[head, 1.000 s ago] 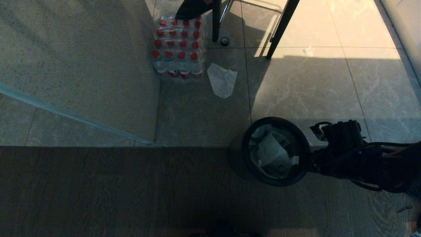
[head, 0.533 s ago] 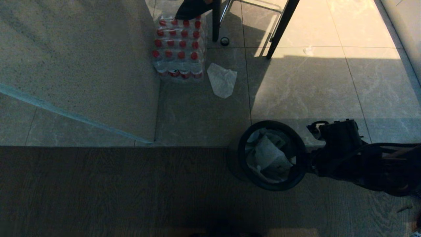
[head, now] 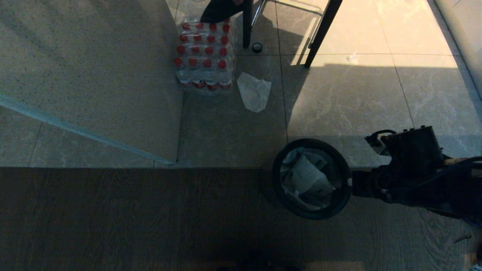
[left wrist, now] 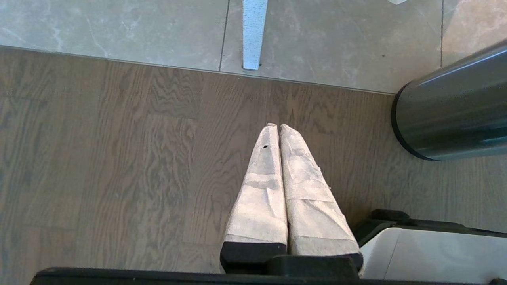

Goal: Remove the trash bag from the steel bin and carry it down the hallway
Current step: Place the outer trash can on the ground

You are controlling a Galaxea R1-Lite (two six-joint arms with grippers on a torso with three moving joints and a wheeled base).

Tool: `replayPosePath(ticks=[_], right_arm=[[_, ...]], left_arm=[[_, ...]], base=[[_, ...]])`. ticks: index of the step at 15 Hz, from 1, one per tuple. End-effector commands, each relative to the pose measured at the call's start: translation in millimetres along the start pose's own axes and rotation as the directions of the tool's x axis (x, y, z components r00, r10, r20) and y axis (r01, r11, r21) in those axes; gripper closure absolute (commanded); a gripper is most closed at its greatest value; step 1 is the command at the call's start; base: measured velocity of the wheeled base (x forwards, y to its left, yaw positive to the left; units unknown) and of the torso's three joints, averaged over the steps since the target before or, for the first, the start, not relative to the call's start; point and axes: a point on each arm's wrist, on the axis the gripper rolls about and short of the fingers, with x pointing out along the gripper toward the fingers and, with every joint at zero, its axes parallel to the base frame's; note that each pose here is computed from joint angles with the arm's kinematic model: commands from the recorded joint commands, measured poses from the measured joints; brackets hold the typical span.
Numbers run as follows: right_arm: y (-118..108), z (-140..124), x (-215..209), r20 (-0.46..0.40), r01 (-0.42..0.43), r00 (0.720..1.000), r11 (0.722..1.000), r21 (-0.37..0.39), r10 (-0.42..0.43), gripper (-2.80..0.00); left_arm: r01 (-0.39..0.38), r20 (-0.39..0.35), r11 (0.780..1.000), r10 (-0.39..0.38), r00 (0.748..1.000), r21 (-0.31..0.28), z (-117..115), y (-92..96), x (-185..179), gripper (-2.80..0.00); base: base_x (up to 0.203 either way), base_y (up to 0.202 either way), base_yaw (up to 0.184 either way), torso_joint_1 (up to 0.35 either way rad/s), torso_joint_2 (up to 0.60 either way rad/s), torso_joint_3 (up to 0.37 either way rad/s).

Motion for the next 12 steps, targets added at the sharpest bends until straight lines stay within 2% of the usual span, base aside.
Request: replayPosePath(ticks=[1,5,7,8,10,12], right_arm=[[-0.8,-0.1,-3.5,0.008,0.000,1.000,1.000,0.005,0.000,0.00],[-0.7,-6.0,11.9,-0.035,0.015,0.999,1.000,0.002,-0.015,0.00],[0.0,-1.7,10.0,-0.013,0.026,1.000,1.000,0.005,-0.025,0.00],[0.1,1.3,5.4,0.008,0.028,1.000,1.000,0.006,-0.028,-2.80],[1.5,8.8,-3.9,0.051,0.020,0.998,1.000,0.008,-0.021,-2.80],[2.0,11.1,-5.1,0.056,0.024,0.998,1.000,0.006,-0.024,-2.80]], left_arm=[[0.000,0.001,1.000,0.000,1.000,-0.001,0.1,0.0,0.0,0.00],[0.000,0.001,1.000,0.000,1.000,-0.001,0.1,0.0,0.0,0.00],[0.000,0.001,1.000,0.000,1.000,-0.001,0.1,0.0,0.0,0.00],[0.000,0.001,1.000,0.000,1.000,-0.001,0.1,0.0,0.0,0.00],[0.000,0.001,1.000,0.000,1.000,-0.001,0.1,0.0,0.0,0.00],[0.000,0.001,1.000,0.000,1.000,0.000,0.1,0.0,0.0,0.00]], base=[[0.000,0.000,0.000,0.000,0.00,0.000],[0.000,0.000,0.000,0.000,0.00,0.000],[0.000,0.000,0.000,0.000,0.00,0.000],[0.000,0.000,0.000,0.000,0.00,0.000],[0.000,0.000,0.000,0.000,0.00,0.000],[0.000,0.000,0.000,0.000,0.00,0.000]])
